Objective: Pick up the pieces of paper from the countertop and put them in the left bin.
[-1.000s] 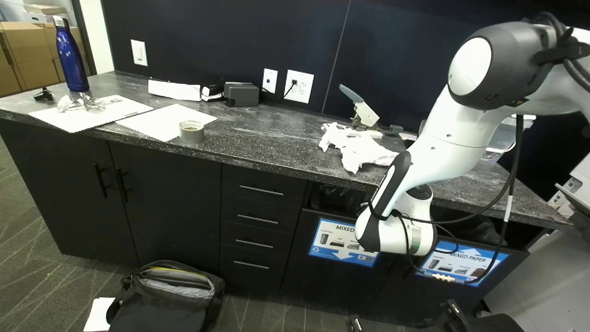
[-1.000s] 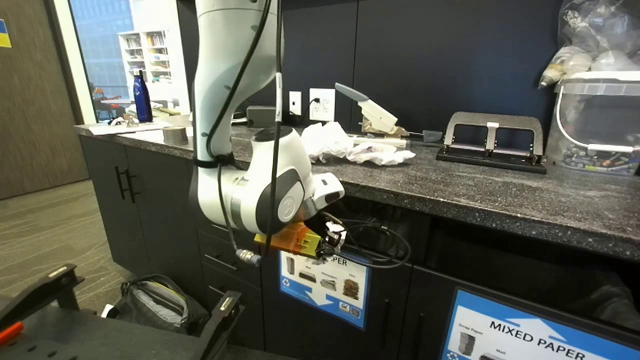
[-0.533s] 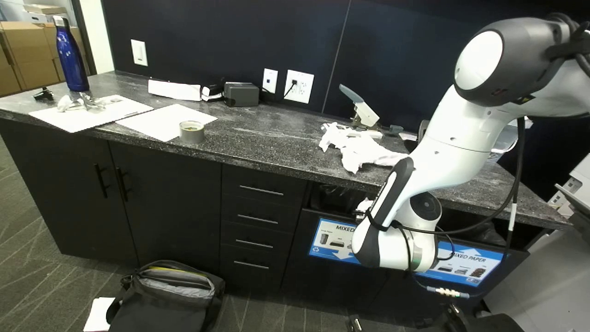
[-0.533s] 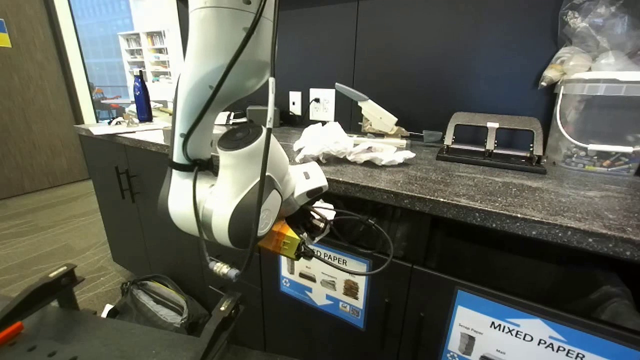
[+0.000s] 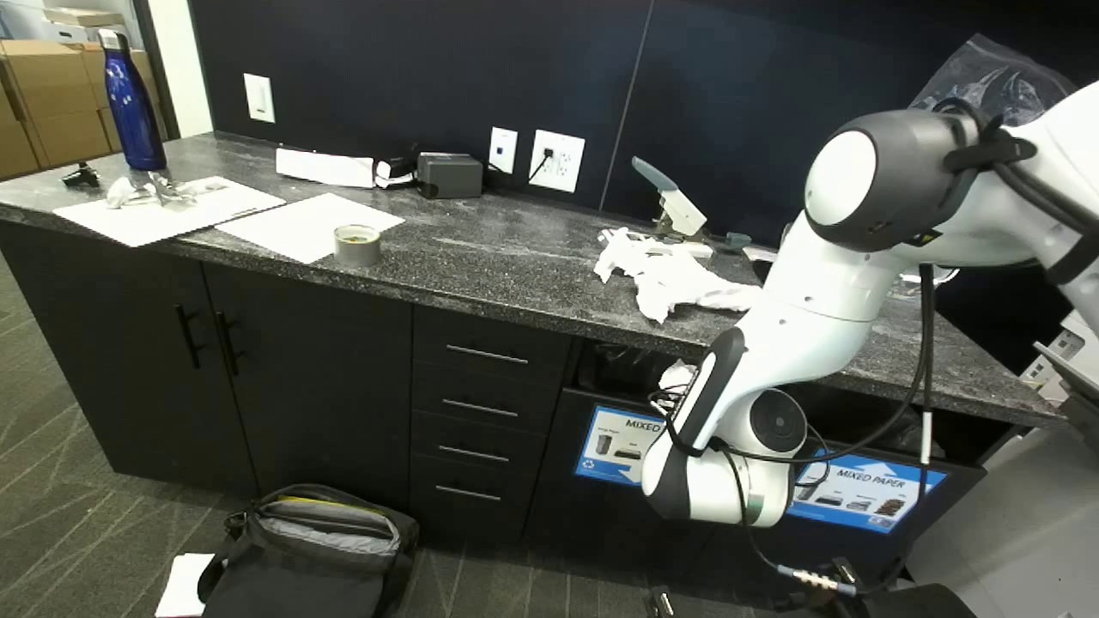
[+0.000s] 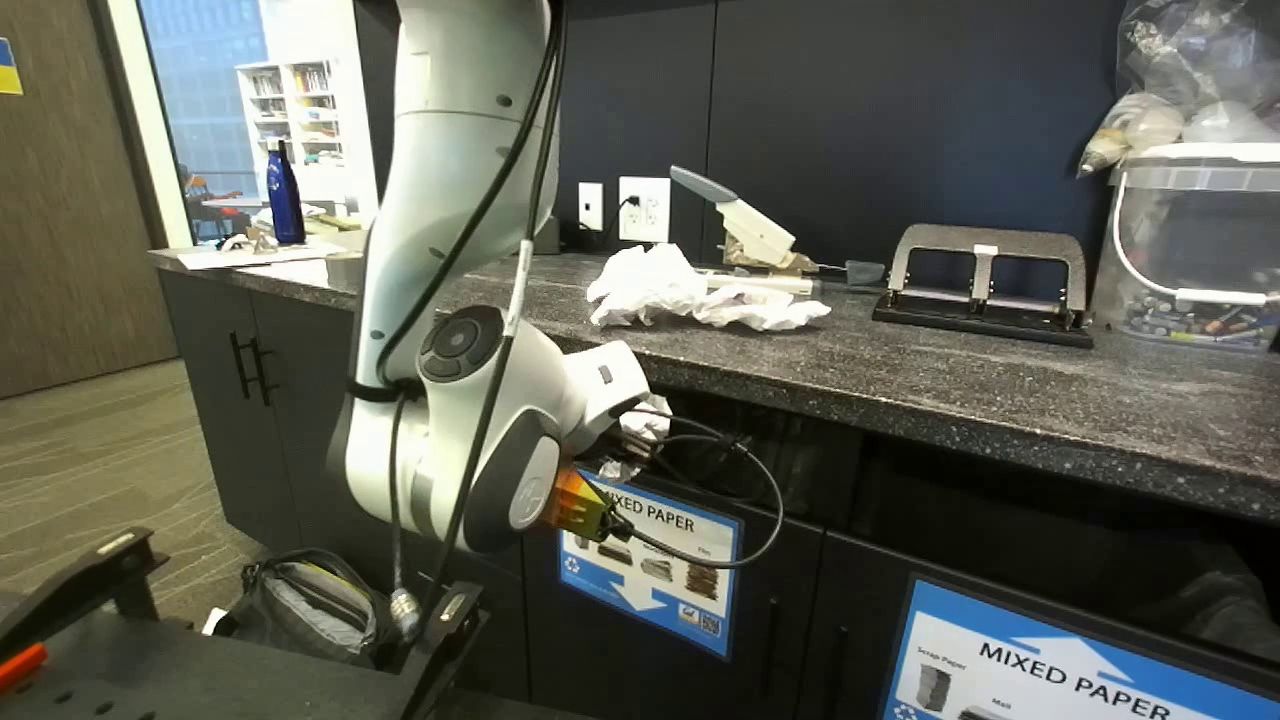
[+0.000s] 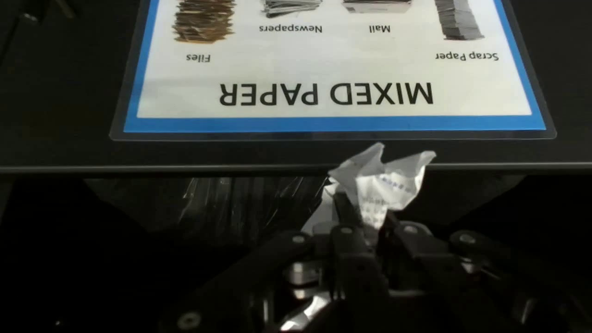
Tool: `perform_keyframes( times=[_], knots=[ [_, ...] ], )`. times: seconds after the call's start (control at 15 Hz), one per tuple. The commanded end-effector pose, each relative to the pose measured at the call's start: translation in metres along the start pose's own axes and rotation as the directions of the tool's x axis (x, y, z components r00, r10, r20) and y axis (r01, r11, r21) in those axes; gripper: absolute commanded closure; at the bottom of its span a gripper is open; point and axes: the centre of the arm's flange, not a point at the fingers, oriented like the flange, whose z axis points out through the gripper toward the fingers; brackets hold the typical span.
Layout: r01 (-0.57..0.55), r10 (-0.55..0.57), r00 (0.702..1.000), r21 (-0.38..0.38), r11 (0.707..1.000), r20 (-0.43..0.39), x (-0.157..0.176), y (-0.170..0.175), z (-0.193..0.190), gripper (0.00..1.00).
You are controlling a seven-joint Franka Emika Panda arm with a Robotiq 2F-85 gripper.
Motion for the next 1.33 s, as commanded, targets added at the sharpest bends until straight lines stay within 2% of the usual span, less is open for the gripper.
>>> perform_keyframes(
  times=[0.0,0.33,0.4,0.47,1.0,1.27],
  knots=[
    [0.022,-0.023,0.993,-0.004,1.0,-0.12,0.003,-0.009,0.044,0.91],
    [0.018,-0.023,0.98,-0.027,0.999,-0.198,0.023,-0.007,0.071,0.91],
    [0.019,-0.026,0.98,-0.038,0.999,-0.196,0.023,-0.005,0.076,0.72],
    [0.021,-0.029,0.982,-0.047,0.999,-0.187,0.025,-0.003,0.078,0.62],
    [0.017,-0.038,0.985,-0.127,0.992,-0.169,0.034,0.011,0.087,0.01],
    [-0.011,-0.005,0.993,-0.138,0.99,-0.118,0.053,0.008,0.051,0.0]
  ],
)
